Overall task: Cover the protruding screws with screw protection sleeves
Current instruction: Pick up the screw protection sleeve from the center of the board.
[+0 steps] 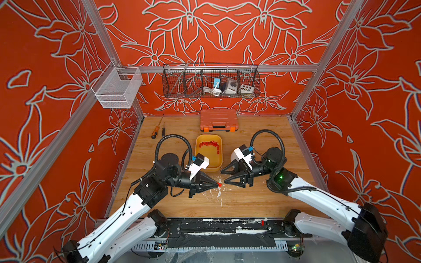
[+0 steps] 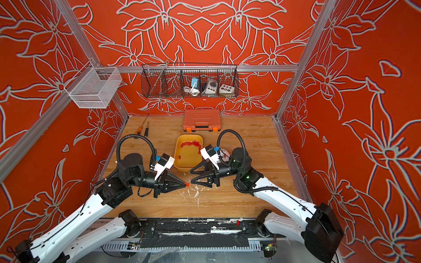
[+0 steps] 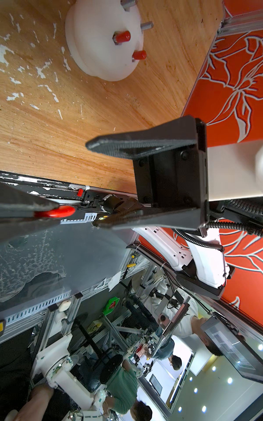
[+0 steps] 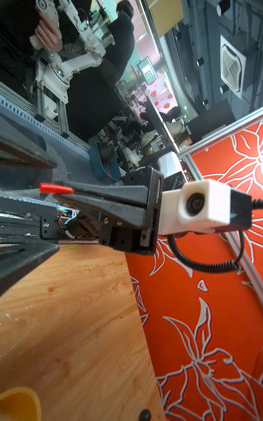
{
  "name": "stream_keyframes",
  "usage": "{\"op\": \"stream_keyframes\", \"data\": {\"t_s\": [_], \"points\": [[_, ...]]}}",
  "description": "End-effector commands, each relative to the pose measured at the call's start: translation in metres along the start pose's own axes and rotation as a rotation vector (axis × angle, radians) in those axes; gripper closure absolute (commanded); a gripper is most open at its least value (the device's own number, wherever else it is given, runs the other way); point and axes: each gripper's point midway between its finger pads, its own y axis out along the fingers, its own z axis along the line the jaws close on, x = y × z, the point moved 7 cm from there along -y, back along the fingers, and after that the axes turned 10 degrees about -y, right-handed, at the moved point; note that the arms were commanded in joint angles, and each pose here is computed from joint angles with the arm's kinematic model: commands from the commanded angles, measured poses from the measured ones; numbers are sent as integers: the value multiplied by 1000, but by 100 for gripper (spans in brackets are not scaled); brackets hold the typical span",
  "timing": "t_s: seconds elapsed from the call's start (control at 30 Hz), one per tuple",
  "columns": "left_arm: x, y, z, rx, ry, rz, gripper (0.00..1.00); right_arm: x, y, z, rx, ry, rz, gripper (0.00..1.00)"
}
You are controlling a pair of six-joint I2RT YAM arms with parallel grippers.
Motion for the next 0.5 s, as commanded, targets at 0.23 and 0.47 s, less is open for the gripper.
{"op": "stream_keyframes", "data": {"t_s": [0.23, 0.47], "points": [[1, 1, 1, -5, 32, -11, 100, -1, 9, 14, 56, -53, 72, 57], [1, 2, 3, 1, 28, -11, 100, -4, 10, 14, 57, -63, 97, 74]]}}
